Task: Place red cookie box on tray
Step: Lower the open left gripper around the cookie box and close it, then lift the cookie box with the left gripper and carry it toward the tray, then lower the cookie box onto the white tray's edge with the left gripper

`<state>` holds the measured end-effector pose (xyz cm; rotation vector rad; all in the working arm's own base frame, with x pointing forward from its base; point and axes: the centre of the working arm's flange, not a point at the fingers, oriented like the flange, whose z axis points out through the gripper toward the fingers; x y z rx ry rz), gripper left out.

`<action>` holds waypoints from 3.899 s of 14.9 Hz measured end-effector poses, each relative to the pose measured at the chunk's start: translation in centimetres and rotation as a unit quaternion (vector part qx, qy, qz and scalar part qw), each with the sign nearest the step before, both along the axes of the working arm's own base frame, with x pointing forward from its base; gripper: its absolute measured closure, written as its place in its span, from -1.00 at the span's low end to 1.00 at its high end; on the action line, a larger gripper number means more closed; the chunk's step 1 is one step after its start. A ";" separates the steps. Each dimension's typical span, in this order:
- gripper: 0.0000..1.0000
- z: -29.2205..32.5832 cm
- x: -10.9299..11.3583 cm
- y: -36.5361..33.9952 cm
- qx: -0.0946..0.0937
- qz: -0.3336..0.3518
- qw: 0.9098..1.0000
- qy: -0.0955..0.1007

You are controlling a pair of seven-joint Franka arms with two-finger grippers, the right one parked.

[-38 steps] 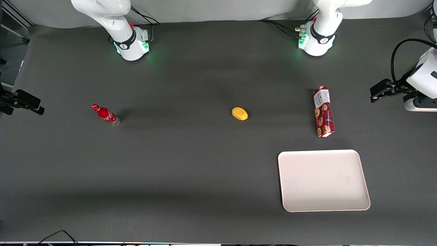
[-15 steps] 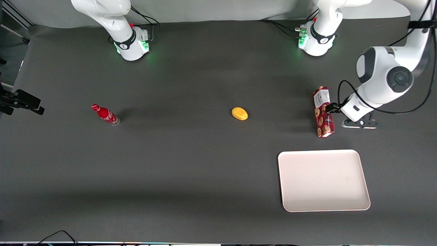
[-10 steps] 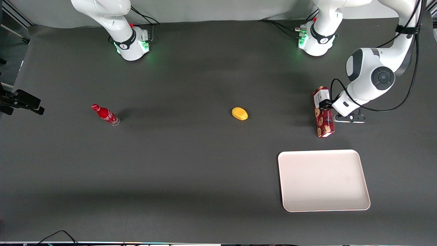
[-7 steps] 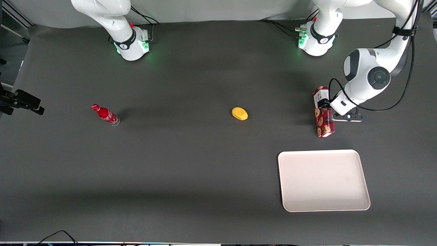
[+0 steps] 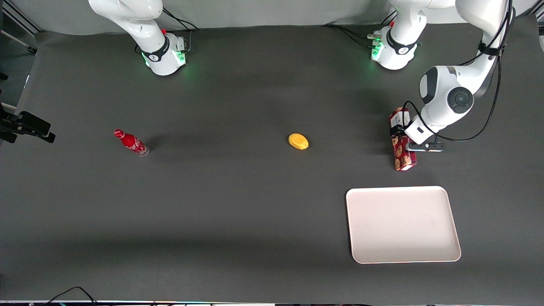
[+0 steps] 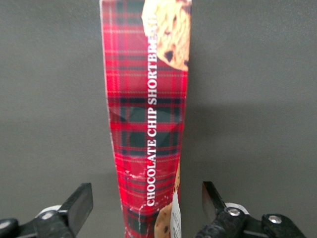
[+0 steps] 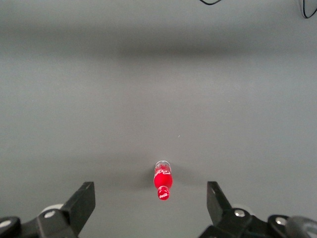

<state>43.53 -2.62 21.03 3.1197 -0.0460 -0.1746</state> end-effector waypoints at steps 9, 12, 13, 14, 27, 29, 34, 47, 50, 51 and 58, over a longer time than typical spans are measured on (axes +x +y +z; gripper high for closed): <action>0.74 -0.1 -0.2 -0.1 -0.006 0.010 1.000 0.000; 0.77 0.5 0.1 -0.1 -0.008 0.013 1.000 0.008; 0.78 1.2 0.5 -0.2 -0.009 0.013 1.000 0.013; 0.81 2.2 1.2 -0.3 -0.009 0.012 1.000 0.016; 0.82 26.3 12.9 -1.5 -0.024 -0.005 1.000 0.004; 0.82 27.9 14.8 -1.4 -0.016 -0.009 1.000 -0.011; 0.82 26.3 21.1 -0.1 0.021 -0.020 0.999 -0.028; 0.82 4.3 30.2 7.7 0.018 0.025 0.999 -0.028; 0.82 2.4 30.4 7.8 0.019 0.026 0.999 -0.029; 0.82 2.2 30.4 7.8 0.019 0.026 0.999 -0.029; 0.20 2.4 30.4 9.7 0.023 0.040 0.998 -0.036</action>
